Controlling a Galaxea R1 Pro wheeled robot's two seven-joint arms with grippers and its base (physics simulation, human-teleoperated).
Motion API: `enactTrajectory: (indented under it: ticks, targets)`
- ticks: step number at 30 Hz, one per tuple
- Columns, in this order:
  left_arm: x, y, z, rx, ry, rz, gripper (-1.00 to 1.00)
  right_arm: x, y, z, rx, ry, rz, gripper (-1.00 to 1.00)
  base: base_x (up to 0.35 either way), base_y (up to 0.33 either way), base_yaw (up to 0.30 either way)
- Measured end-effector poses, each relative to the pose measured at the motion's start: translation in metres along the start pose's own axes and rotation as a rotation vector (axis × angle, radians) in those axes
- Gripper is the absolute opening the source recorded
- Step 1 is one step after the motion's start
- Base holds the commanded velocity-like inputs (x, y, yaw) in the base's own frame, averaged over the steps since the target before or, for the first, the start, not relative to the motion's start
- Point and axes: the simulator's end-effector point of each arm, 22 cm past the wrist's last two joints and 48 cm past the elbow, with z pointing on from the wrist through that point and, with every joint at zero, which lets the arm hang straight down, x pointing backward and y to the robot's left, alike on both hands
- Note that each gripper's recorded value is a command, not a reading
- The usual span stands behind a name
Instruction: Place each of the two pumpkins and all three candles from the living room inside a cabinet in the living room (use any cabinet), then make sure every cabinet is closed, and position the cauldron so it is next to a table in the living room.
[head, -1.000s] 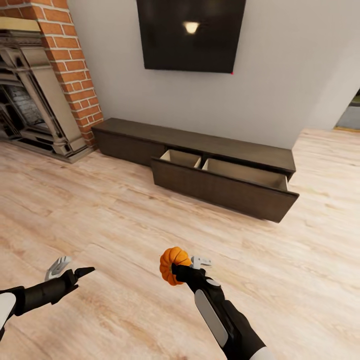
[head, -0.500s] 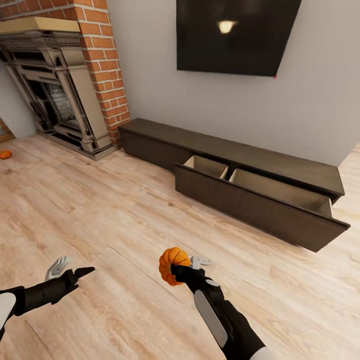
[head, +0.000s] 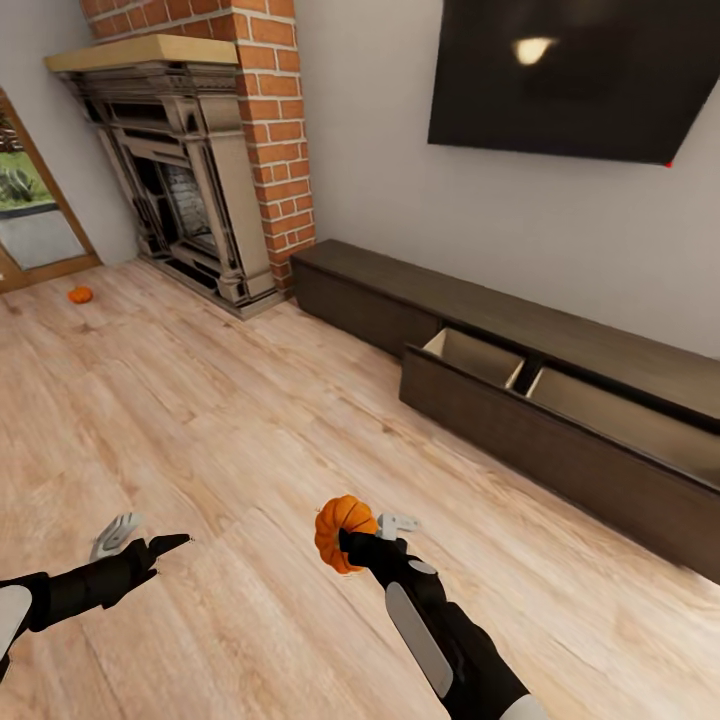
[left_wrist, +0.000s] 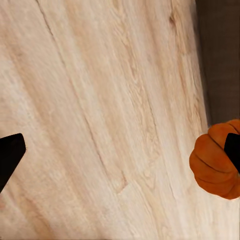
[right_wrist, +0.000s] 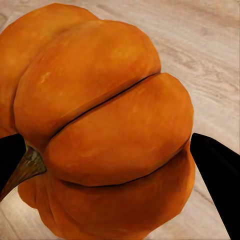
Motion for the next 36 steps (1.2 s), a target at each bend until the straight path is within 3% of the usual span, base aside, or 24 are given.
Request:
enactTrajectory:
  ticks: [36]
  targets:
    - [0.0,0.0004,0.0,-0.002,0.0,0.001,1.0,0.0002,0.0005,0.0,-0.001,0.0,-0.001,-1.0,0.33,0.046,0.29]
